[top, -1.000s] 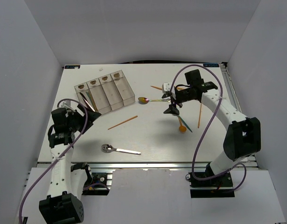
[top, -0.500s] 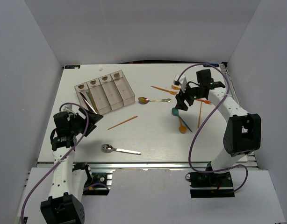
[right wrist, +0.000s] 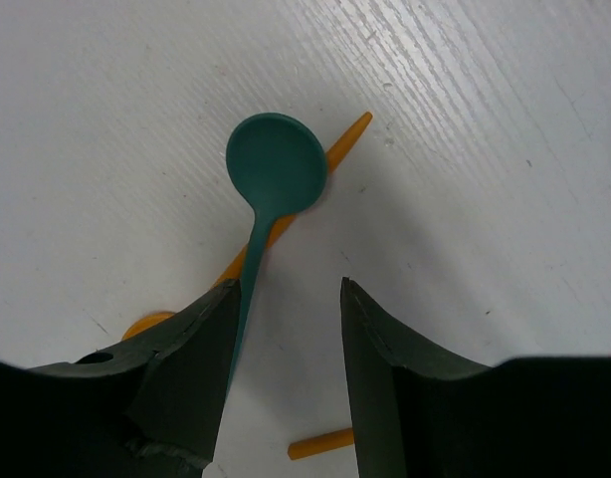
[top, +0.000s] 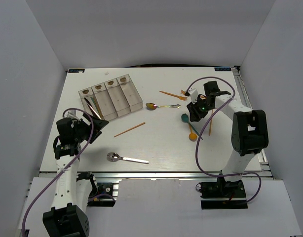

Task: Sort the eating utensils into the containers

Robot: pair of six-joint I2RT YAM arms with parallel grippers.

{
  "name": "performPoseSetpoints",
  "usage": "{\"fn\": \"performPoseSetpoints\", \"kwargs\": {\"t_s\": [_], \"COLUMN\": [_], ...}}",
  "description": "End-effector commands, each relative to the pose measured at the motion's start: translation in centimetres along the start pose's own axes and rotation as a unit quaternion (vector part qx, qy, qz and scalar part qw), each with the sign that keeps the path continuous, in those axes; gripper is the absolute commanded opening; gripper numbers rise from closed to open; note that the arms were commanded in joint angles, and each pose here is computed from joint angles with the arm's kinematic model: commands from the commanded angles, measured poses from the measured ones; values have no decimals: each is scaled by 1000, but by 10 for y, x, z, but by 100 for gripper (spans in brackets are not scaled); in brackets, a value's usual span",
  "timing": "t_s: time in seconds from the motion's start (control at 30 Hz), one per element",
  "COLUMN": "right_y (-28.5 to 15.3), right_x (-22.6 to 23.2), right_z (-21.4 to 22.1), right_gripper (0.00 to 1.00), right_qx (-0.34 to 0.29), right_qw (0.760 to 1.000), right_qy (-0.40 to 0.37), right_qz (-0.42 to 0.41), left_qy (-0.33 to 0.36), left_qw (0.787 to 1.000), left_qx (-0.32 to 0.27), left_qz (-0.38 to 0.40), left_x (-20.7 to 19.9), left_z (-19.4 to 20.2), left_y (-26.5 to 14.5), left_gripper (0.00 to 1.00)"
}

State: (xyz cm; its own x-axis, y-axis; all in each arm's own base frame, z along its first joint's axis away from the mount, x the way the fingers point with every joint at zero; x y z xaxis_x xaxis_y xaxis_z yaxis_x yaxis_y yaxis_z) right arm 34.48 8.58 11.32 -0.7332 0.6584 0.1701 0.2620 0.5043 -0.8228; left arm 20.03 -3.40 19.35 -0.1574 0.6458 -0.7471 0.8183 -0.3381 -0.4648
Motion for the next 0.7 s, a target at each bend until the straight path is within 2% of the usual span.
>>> {"fn": "performPoseSetpoints", "kwargs": {"t_s": [0.0, 0.4, 0.67], "right_y": [6, 18, 22], "right_x": [-7, 3, 0], "right_z": [4, 28, 38], "right_gripper": [52, 54, 50], "right_qx": [3, 16, 28], "right_qw": [1000, 1000, 999], "right_qy": [8, 18, 17], "right_qz": [22, 12, 37], "left_qy": [13, 9, 9], "left_qw": [1000, 1000, 1000], "left_qx": [-14, -13, -13], "left_qz": [14, 13, 17], "left_x": [-6, -6, -7], "left_z": [-5, -7, -6], "left_y": [-2, -1, -1], "left_gripper": [89, 89, 89]}}
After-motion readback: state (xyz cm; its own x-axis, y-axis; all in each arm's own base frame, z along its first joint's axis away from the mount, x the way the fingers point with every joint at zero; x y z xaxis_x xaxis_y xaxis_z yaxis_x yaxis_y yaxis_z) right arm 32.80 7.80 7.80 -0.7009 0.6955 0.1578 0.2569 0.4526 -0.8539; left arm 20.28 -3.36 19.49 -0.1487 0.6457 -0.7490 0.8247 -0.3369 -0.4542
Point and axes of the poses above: each gripper's point midway between its finger pads, its own y axis out along the fingers, its own x axis along the line the jaws close on, z = x × y, the point moved 7 cm from there along -y, back along the fingers, and after that the axes turned 6 degrees about y, right-handed, at the moved point
